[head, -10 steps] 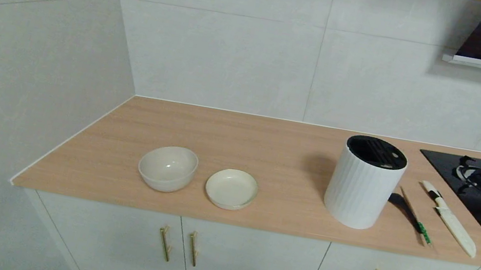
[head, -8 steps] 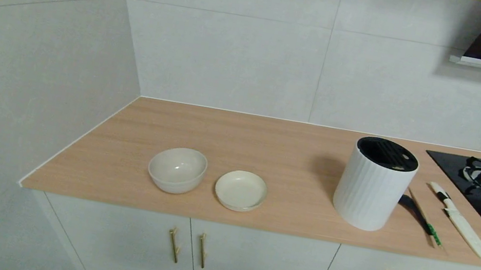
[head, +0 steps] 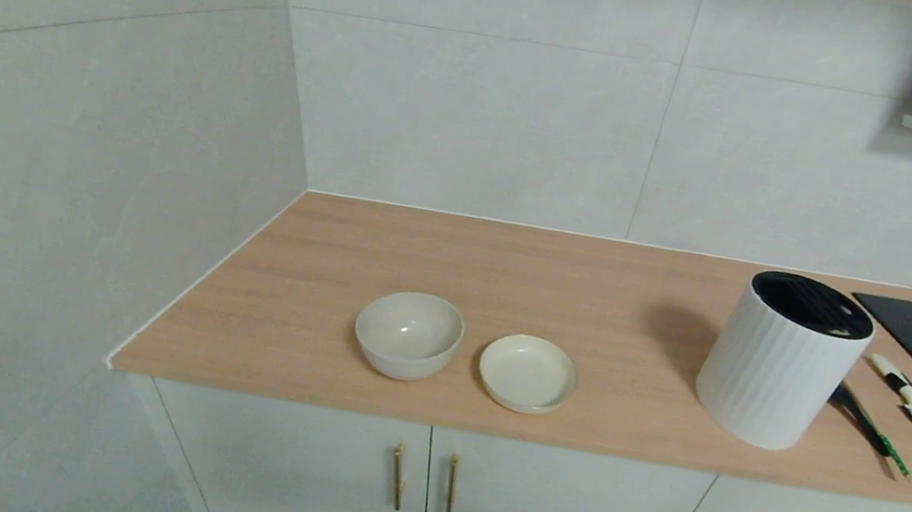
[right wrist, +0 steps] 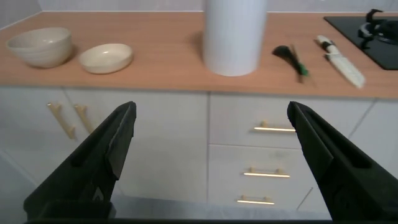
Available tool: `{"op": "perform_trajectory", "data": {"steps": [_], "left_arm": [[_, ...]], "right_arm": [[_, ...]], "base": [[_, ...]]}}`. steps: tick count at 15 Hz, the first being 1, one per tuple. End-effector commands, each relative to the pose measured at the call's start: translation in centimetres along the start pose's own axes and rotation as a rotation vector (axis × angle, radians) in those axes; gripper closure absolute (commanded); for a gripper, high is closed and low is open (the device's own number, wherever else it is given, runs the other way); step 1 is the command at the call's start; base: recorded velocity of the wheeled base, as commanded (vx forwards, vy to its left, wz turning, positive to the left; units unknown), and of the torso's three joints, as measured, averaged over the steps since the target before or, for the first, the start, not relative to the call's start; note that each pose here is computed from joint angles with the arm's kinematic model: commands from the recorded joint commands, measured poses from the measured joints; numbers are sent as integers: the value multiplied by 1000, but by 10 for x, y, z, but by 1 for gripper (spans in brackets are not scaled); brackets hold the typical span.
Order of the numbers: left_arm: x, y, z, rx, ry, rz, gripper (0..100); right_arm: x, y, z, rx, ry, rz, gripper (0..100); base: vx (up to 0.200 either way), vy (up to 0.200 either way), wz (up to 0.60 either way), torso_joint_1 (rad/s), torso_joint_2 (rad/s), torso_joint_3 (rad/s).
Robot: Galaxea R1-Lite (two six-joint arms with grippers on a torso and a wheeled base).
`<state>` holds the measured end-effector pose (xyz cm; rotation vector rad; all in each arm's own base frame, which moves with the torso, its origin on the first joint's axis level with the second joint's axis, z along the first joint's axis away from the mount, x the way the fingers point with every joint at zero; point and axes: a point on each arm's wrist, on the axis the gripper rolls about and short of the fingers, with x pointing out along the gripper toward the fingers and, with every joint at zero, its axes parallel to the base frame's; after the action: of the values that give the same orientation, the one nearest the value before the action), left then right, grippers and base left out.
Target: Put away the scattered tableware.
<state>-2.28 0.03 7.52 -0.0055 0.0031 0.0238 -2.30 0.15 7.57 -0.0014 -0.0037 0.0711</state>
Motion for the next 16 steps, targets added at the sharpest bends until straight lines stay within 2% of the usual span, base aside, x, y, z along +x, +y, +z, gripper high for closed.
{"op": "perform_trajectory", "data": {"steps": [1, 2, 16], "left_arm": [[0, 0, 0, -1, 1, 1, 0], [0, 0, 0, -1, 3, 1, 0], [0, 0, 0, 1, 3, 1, 0]], "right_arm": [[0, 0, 0, 0, 1, 1, 0], [0, 0, 0, 0, 1, 1, 0], [0, 0, 0, 0, 1, 1, 0]], "base": [[0, 200, 0, 2, 7, 7], [0, 200, 0, 7, -2, 7], [0, 0, 0, 0, 0, 0]]}}
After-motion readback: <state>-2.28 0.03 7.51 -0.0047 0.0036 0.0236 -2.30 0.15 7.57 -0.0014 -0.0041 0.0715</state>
